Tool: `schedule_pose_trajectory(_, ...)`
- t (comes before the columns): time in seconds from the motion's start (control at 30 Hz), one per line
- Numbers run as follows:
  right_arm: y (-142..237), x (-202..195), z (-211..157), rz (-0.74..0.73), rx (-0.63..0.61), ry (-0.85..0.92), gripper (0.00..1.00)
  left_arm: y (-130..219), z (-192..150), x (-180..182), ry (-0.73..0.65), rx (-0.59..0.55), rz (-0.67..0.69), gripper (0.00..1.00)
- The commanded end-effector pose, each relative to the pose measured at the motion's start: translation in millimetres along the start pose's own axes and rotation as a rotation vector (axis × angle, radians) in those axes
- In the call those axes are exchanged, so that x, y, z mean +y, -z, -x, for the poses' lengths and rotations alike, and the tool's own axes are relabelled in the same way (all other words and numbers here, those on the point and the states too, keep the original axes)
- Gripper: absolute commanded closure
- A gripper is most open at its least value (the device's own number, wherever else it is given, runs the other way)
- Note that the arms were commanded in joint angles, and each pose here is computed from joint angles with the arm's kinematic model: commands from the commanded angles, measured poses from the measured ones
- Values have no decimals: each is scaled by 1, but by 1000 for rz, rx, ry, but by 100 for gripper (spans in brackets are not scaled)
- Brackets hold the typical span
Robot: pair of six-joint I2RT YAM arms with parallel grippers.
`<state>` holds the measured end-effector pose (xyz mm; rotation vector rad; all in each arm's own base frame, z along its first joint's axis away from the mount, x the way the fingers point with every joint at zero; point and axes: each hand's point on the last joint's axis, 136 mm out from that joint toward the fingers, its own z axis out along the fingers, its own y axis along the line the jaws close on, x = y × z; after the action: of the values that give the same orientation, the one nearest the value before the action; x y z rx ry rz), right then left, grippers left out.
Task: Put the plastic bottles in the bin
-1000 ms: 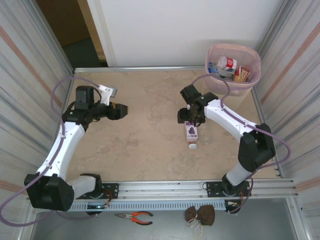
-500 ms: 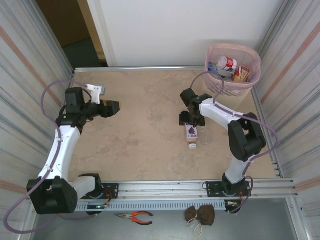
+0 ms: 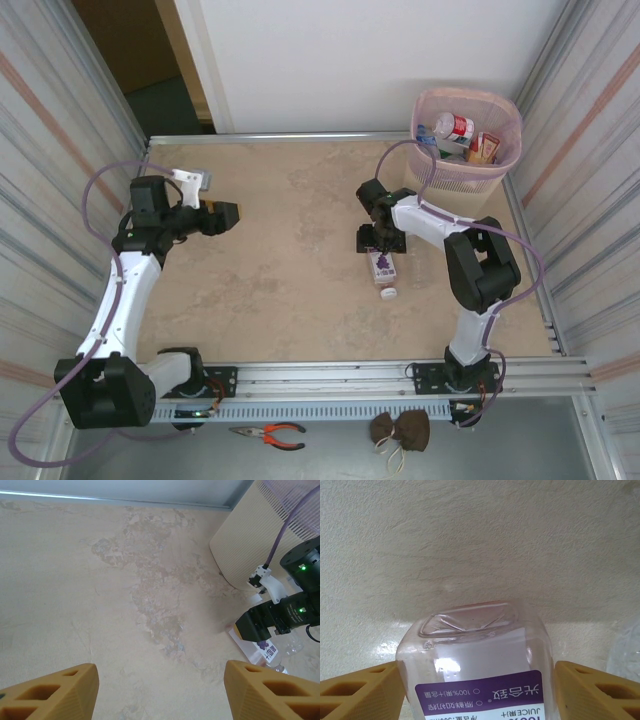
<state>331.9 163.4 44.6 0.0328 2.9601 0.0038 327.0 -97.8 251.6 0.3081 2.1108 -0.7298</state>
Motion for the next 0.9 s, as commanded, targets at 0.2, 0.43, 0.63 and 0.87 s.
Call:
schedule_pose_trajectory(0.2,-9,-3,-1,-41,31,33,26,5,1,-5,-6,-21,-13,33)
schedule_pose_trajectory(0.43,-9,-4,2,-51,31,52,30,6,2,-5,-9,-22,-11,33)
schedule_pose_trajectory(0.63,-13,-2,2,-49,45,63,25,7,2,-6,-11,-22,-9,33)
schedule_pose_trajectory(0.87,-16,0,2,-45,56,72,28,8,3,-5,-13,-24,-4,32)
